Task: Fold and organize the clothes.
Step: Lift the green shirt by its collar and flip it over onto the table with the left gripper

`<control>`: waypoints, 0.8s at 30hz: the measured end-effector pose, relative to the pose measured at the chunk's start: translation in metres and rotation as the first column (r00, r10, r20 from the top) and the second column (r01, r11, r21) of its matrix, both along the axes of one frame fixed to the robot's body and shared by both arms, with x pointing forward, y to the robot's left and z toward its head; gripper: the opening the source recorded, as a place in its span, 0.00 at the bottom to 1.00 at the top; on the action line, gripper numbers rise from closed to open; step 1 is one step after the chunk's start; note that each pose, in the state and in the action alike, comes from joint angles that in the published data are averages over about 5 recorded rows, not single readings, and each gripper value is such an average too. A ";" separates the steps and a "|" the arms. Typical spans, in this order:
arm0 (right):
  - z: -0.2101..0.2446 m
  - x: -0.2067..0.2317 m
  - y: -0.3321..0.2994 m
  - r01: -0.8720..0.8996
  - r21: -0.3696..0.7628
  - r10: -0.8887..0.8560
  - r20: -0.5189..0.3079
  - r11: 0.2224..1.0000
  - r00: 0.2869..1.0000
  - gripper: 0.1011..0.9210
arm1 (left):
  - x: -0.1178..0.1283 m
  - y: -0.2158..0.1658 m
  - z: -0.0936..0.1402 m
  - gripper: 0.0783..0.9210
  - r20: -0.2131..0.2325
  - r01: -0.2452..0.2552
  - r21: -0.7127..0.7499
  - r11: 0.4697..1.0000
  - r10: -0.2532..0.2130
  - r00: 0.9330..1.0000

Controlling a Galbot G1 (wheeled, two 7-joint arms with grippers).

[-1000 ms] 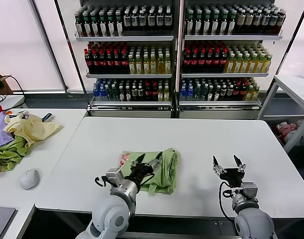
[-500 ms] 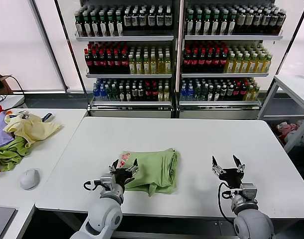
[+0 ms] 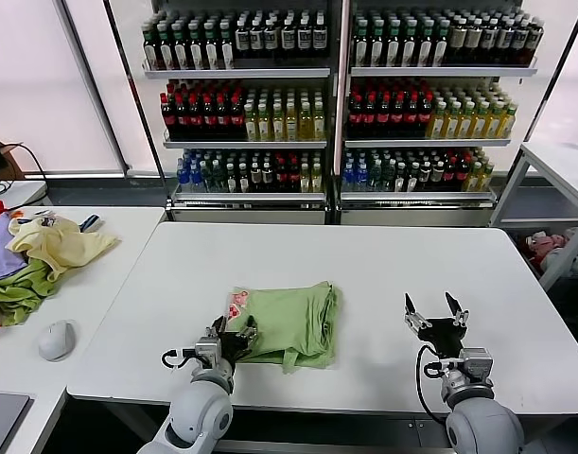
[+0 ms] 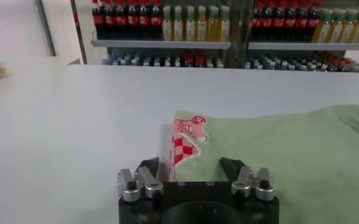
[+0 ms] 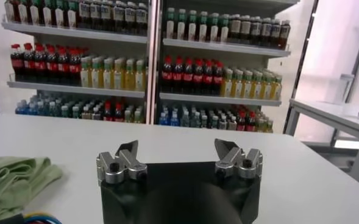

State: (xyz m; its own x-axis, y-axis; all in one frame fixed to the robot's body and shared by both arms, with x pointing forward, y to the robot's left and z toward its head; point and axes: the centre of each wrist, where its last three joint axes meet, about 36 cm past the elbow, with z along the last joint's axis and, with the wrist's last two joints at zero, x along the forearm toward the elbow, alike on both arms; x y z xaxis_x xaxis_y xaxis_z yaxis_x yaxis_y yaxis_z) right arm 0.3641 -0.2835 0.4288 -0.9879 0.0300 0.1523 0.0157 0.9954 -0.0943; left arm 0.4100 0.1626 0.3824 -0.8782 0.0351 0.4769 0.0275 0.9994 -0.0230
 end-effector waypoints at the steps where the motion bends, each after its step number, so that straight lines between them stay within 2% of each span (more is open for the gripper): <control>1: 0.000 0.000 0.000 0.000 0.000 0.000 0.000 1.000 1.000 0.88 | 0.001 0.001 0.000 0.60 -0.004 -0.001 -0.006 1.000 0.001 1.000; 16: 0.008 -0.005 0.005 0.002 0.017 -0.002 0.010 1.000 1.000 0.88 | 0.005 0.022 0.001 0.11 -0.079 -0.043 -0.217 0.975 0.026 0.997; 20: 0.009 -0.005 0.005 0.001 0.019 -0.001 0.013 1.000 1.000 0.88 | 0.006 0.032 0.008 0.07 -0.089 -0.064 -0.303 0.951 0.038 0.995; 24: 0.011 -0.004 0.006 0.000 0.027 0.000 0.019 1.000 1.000 0.88 | 0.006 0.048 0.019 0.06 -0.093 -0.089 -0.390 0.917 0.057 0.994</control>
